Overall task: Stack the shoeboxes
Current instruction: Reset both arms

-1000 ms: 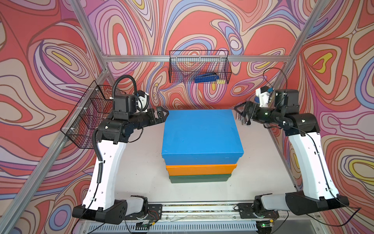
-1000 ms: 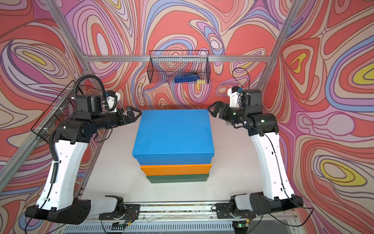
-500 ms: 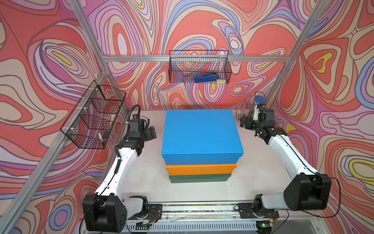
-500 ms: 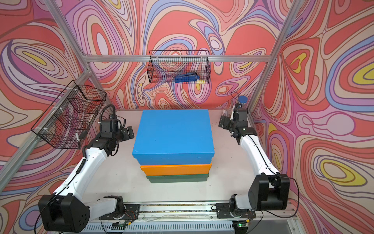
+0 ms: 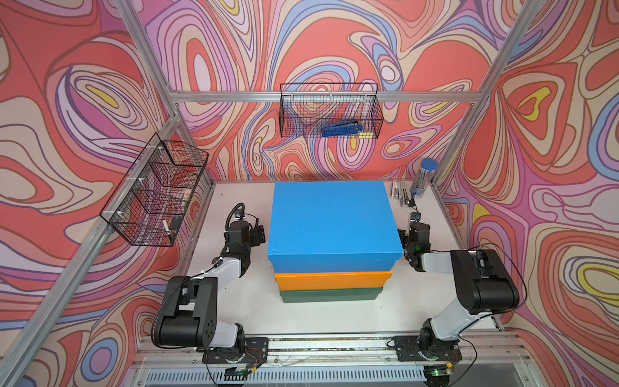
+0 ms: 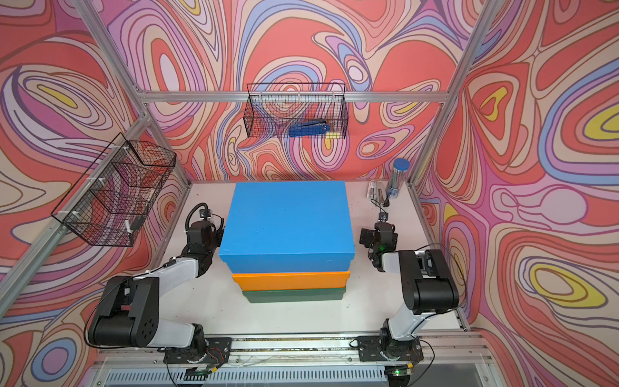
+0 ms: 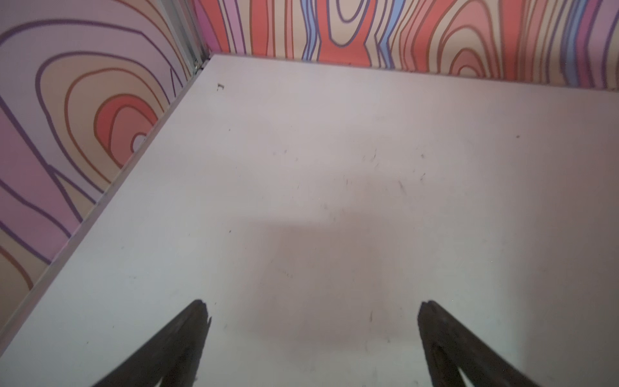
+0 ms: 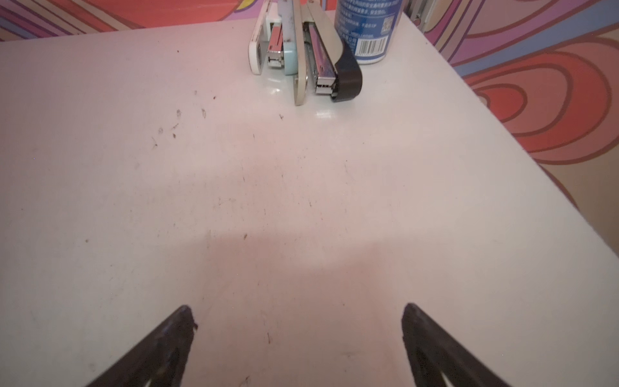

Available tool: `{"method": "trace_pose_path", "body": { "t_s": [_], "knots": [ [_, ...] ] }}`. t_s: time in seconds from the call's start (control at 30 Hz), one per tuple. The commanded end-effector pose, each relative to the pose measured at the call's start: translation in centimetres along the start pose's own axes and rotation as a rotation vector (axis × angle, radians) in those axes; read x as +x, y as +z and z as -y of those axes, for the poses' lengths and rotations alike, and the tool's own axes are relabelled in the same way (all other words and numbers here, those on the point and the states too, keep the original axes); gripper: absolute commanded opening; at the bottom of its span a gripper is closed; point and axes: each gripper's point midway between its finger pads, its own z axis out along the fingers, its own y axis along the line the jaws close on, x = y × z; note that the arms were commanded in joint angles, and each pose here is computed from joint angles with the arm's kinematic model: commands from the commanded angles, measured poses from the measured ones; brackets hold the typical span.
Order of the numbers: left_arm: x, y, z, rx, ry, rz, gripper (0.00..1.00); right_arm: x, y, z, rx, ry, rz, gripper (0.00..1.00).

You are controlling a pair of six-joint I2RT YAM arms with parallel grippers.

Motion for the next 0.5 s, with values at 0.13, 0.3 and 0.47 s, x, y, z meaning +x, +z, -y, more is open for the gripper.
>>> {"method": "trace_pose_path", "body": {
  "t_s": [0.13, 0.3, 0.47],
  "knots": [
    [0.1, -2.6, 0.0, 0.031, 0.100, 0.131, 1.00, -3.9, -1.5, -1.2, -0.072, 0.008, 0.261, 0.98],
    [3.1, -0.8, 0.3, 0.060, 0.096, 0.136, 1.00, -4.1, -1.5, -1.2, -0.069, 0.006, 0.279, 0.98],
    [2.8, -0.4, -1.3, -0.077, 0.078, 0.179, 1.00, -4.1, -1.5, -1.4, -0.064, -0.006, 0.278, 0.98]
  ]
}}
